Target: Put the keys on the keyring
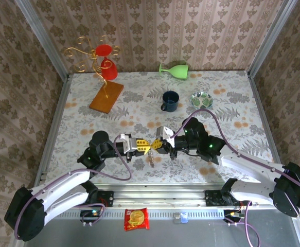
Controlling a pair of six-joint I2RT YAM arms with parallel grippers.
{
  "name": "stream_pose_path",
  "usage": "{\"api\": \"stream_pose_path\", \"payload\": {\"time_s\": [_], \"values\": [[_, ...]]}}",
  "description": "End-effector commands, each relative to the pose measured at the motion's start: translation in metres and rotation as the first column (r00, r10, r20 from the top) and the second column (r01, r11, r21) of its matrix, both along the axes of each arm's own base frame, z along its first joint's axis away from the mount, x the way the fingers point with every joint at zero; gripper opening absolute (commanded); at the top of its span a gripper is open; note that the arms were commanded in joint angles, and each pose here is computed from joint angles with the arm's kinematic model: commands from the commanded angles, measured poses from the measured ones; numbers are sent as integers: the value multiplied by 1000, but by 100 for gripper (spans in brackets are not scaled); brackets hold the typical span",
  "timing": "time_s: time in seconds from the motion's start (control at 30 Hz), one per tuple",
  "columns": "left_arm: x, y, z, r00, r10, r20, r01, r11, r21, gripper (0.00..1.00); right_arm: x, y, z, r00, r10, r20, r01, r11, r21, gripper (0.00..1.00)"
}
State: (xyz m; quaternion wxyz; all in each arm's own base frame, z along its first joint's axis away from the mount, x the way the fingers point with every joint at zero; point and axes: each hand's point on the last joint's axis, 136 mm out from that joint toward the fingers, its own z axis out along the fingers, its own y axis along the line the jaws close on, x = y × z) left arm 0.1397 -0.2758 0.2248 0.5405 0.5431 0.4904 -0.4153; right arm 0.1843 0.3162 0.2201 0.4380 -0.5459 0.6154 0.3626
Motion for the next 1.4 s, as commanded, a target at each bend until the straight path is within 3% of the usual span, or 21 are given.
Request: {"api": "stream_pose_path", "payload": {"time_s": [0.0, 0.13, 0.33, 0.5, 0.73, 0.83, 0.93, 1.37], "values": [[6, 2, 8, 998, 50, 40, -50, 999, 15, 25, -5, -3, 4, 998, 43, 50, -38, 996, -86, 0], [8, 3, 4, 997, 60, 51, -64, 995, 76, 26, -9, -8, -3, 996, 77, 50, -65, 977, -203, 0], [4, -1, 2, 998, 31, 62, -39, 992, 122, 25, -9, -5, -4, 991, 116, 68, -92, 954, -285, 0], [2, -3, 3, 997, 15, 71, -25, 990, 139, 18, -11, -2, -4, 986, 148, 76, -113, 931, -348, 0], [-1, -5, -3, 998, -9, 66, -2, 985, 174, 0, -13, 3, 9, 984, 152, 88, -121, 950, -288, 0], [-1, -5, -1, 997, -6, 82, -7, 987, 163, 0, -8, -2, 12, 991, 95, 99, -69, 970, -234, 22], [-2, -4, 5, 995, 5, 104, -17, 993, 118, 0, -3, -10, 11, 995, 33, 89, -18, 988, -155, 30], [-7, -4, 10, 993, -2, 115, -4, 999, 49, 0, -2, 0, -2, 998, -3, 68, 8, 997, -70, 31]]}}
